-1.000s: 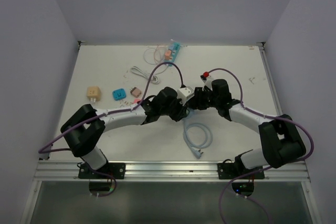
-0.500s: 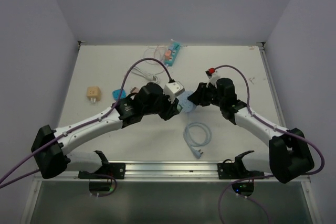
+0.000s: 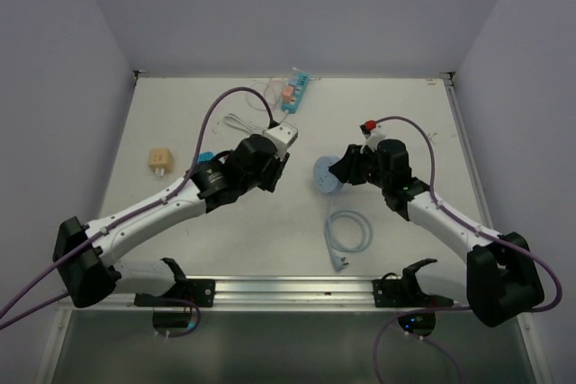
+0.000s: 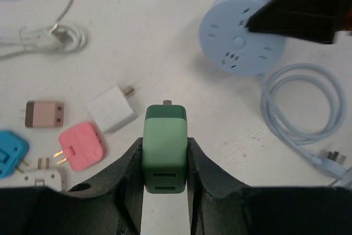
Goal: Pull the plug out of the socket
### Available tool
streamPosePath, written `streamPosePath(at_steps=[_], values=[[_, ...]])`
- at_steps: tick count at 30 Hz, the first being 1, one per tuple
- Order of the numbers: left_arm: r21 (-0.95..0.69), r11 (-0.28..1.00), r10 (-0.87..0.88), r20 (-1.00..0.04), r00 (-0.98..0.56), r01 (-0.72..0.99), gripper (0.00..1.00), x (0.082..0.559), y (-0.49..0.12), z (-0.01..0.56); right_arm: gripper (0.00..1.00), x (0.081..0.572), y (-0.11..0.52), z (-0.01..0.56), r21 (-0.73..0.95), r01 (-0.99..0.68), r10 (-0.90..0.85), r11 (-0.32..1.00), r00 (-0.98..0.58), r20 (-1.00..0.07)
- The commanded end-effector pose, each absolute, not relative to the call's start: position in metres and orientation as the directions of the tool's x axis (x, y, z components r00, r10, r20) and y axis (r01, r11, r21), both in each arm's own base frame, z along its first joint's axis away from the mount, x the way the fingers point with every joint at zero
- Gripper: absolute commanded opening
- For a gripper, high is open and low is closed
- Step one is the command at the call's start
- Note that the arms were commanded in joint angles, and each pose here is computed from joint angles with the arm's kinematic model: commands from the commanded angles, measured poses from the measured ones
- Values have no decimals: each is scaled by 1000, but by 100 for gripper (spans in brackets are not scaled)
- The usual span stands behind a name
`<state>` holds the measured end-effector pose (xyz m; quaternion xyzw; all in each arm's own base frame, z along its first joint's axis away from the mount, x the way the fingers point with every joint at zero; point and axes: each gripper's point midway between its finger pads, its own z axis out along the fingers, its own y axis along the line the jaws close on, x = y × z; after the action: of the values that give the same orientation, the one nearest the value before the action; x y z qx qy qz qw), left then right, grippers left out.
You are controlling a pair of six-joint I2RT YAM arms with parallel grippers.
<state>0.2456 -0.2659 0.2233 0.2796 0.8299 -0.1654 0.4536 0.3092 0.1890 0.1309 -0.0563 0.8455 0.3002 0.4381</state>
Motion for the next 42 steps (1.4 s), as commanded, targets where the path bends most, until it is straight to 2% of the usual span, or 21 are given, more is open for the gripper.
streamPosePath(at_steps=[1, 8, 16, 20, 26, 29, 30, 32, 33, 36, 42], values=[[121, 930, 320, -732, -602, 347, 0, 277, -212, 167, 0, 314, 196, 150, 458, -419, 186, 784, -545, -817], [241, 963, 249, -645, -722, 116, 4, 308, -160, 113, 0, 316, 196, 144, 470, -404, 193, 785, -561, -805], [252, 946, 309, -496, -811, 206, 5, 292, -173, 54, 0, 317, 195, 140, 472, -386, 197, 792, -570, -798], [285, 929, 347, -460, -817, 234, 8, 282, -181, 40, 0, 318, 196, 136, 477, -381, 199, 792, -578, -791], [362, 903, 382, -421, -823, 234, 23, 282, -181, 25, 0, 319, 196, 135, 479, -378, 198, 792, -582, -789], [391, 889, 401, -412, -818, 238, 36, 281, -184, 23, 0, 319, 195, 135, 478, -376, 199, 794, -581, -789], [396, 885, 407, -407, -818, 243, 47, 280, -185, 23, 0, 319, 195, 134, 476, -376, 197, 795, -582, -789], [398, 882, 414, -405, -815, 250, 59, 279, -188, 23, 0, 319, 195, 133, 478, -373, 197, 795, -586, -786], [397, 882, 418, -407, -813, 254, 68, 277, -190, 23, 0, 319, 195, 132, 477, -372, 197, 796, -586, -786], [380, 887, 418, -420, -806, 262, 81, 275, -196, 28, 0, 319, 195, 132, 478, -369, 198, 797, -588, -784], [282, 916, 392, -490, -779, 284, 92, 277, -215, 58, 0, 322, 190, 130, 473, -342, 207, 812, -589, -781]])
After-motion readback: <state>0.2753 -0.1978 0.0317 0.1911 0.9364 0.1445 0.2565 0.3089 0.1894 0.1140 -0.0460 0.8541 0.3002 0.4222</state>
